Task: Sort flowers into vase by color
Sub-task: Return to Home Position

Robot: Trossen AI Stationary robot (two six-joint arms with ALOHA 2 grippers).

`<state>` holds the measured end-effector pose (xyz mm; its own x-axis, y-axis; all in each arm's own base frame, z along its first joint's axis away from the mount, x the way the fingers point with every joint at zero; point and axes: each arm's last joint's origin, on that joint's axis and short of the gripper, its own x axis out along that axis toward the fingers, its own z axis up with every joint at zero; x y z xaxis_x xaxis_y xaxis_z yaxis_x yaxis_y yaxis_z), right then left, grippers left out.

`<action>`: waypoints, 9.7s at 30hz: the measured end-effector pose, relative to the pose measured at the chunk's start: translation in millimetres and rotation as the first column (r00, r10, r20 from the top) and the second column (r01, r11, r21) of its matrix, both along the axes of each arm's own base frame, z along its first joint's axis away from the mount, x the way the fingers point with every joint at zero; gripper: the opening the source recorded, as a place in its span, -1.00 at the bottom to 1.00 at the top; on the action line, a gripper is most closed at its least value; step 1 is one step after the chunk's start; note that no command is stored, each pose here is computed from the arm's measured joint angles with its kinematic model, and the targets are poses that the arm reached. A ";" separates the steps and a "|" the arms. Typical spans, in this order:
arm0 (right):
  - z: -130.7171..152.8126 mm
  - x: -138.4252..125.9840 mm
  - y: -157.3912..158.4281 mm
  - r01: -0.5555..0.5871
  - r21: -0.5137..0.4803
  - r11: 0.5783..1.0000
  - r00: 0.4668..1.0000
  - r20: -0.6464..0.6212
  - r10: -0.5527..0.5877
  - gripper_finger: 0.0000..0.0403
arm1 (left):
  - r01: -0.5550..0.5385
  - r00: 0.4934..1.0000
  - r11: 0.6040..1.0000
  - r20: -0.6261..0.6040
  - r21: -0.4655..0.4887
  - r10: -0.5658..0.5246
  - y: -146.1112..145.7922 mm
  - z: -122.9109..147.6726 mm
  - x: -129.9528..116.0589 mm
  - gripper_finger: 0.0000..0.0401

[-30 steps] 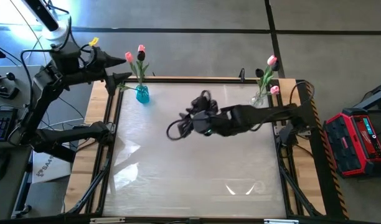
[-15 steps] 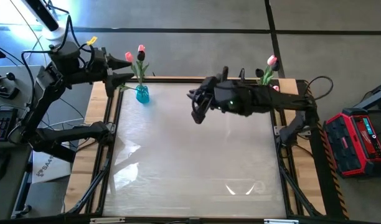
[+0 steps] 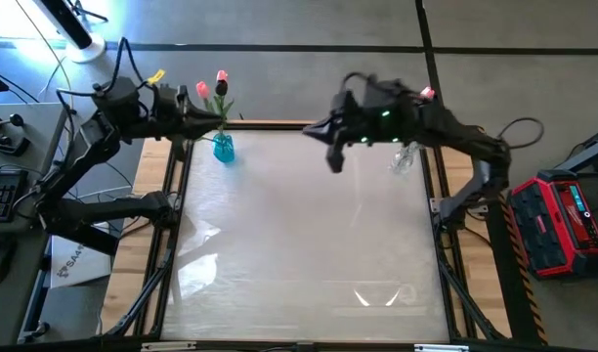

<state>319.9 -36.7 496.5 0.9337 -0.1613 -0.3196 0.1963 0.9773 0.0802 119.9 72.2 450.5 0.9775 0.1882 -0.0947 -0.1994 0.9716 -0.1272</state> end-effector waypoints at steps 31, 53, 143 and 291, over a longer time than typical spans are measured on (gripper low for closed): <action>40.7 -158.8 8.1 0.265 -0.066 0.962 0.962 -0.057 -0.268 -1.00 | 0.175 0.985 0.983 -0.013 0.052 -0.175 -15.0 -19.7 107.1 -0.89; -91.7 -175.9 16.1 0.067 0.161 0.985 0.910 0.395 -0.127 -1.00 | 0.255 0.965 0.967 -0.071 0.002 -0.254 -9.4 -39.2 136.4 -0.89; -172.4 -155.5 39.5 -0.227 -0.066 0.972 0.925 0.296 0.237 -1.00 | 0.251 0.960 0.968 0.125 0.013 -0.251 -48.2 -149.6 43.2 -1.00; -317.9 -223.7 31.0 -0.104 0.115 0.988 0.887 0.459 0.040 -1.00 | 0.090 0.989 0.991 0.110 0.099 -0.101 -69.9 -280.4 -23.0 -1.00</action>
